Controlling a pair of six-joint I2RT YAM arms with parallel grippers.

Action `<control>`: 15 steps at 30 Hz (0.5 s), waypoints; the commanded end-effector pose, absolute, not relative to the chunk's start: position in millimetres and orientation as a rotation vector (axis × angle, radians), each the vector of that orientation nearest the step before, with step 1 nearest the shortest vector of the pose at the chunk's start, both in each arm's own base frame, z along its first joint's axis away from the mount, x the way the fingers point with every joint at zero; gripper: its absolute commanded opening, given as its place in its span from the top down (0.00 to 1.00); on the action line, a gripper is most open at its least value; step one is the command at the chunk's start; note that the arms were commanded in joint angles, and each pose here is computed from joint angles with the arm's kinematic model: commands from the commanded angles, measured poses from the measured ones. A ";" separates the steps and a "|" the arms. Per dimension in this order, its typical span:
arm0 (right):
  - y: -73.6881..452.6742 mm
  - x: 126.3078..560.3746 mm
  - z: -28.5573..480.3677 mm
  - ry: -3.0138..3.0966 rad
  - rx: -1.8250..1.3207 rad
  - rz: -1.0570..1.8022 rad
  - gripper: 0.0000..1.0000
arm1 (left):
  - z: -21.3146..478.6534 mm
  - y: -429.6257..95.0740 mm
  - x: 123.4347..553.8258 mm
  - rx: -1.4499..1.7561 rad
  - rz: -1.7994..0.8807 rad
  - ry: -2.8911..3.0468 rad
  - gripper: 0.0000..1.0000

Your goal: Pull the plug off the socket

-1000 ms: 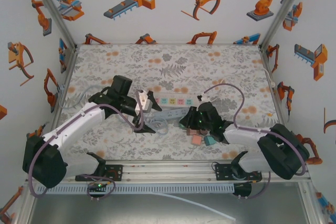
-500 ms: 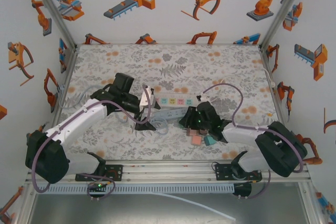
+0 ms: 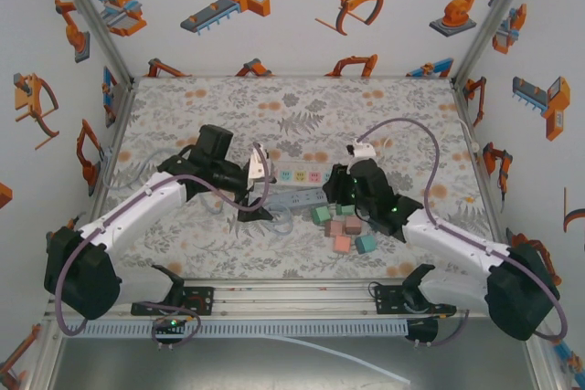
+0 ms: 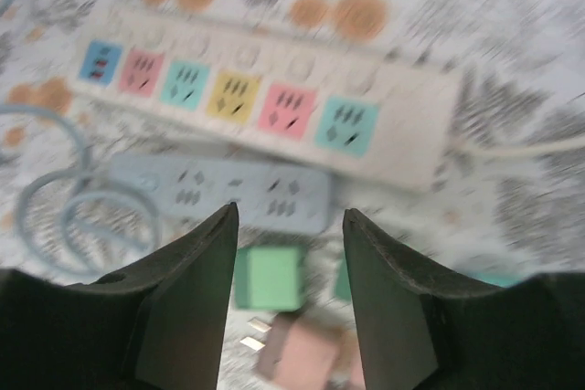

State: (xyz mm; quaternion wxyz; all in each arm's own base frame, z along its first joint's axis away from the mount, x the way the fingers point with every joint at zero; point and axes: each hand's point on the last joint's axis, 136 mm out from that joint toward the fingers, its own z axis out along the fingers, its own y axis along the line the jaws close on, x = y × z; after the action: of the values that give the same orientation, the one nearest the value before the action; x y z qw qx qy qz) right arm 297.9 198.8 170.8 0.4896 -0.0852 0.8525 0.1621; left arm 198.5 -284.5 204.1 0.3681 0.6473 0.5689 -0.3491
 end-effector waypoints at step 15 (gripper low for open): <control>-27.4 362.8 160.6 1.945 0.205 -0.439 0.23 | 220.4 -77.9 331.7 0.044 -0.137 1.944 0.03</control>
State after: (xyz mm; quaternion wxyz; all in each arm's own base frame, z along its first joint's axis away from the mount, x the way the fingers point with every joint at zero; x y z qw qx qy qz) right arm 363.4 -0.5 176.4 0.5499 0.0391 0.8156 -0.1756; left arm 313.8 -153.1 222.5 0.5500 0.2448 0.7888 -0.1244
